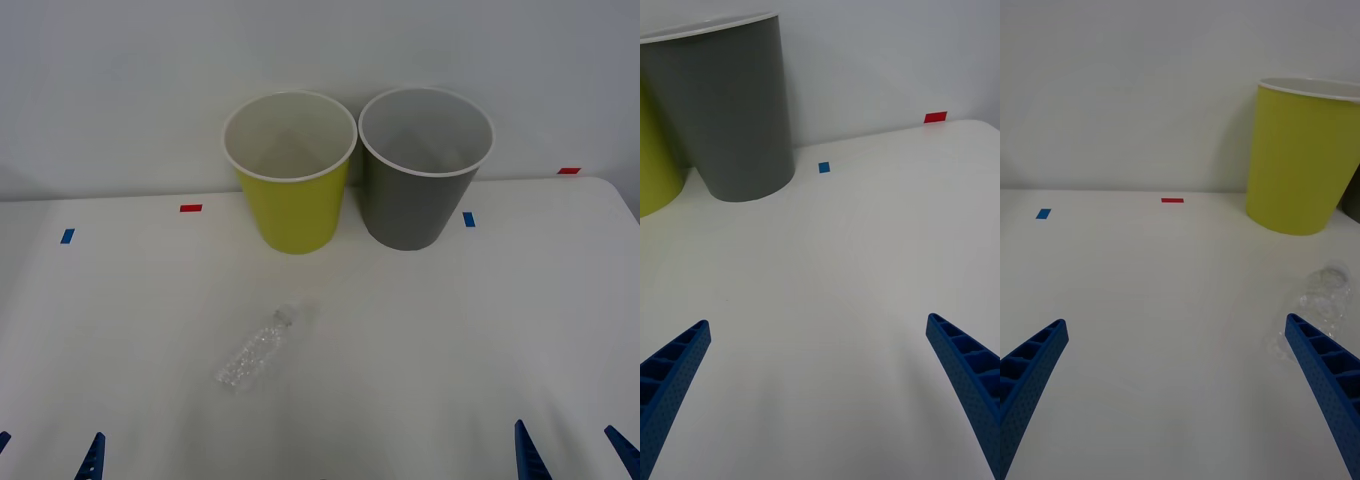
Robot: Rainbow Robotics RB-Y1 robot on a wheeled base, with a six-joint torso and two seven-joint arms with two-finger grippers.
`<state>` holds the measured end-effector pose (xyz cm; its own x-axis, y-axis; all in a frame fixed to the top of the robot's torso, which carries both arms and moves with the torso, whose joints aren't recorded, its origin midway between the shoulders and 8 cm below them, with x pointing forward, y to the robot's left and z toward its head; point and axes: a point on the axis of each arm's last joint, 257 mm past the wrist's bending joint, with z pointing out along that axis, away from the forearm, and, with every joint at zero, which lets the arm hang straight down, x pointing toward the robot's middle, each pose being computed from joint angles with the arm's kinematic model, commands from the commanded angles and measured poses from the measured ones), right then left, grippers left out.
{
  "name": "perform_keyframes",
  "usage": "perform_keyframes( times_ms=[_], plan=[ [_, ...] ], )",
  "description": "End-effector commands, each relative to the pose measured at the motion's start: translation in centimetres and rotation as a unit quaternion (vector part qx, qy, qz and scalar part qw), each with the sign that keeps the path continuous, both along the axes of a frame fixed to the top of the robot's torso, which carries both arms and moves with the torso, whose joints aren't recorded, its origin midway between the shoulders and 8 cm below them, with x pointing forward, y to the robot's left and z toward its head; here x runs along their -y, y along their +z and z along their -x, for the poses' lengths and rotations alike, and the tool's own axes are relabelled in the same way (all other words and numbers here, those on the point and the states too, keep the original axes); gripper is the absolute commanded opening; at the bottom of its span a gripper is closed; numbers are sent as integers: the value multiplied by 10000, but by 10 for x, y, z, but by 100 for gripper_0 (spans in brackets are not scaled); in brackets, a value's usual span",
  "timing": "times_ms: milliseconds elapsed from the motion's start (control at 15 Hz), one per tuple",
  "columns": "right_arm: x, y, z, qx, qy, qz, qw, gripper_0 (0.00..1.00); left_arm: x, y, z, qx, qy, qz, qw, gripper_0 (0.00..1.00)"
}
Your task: Put cans in the gray bin and PET bottles in the light green bin.
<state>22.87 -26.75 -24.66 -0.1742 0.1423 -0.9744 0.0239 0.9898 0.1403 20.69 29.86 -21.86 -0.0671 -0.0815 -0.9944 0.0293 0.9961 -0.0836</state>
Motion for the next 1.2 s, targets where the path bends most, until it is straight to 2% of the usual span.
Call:
perform_keyframes(
  times_ms=[67, 1200],
  plan=[
    [0, 0, 0, 0, 0, 0, 10000, 100, 0, 0, 0, 0, 0, 0, 10000, 100],
    [0, 0, 0, 0, 0, 0, 10000, 100, 0, 0, 0, 0, 0, 0, 10000, 100]
  ],
)
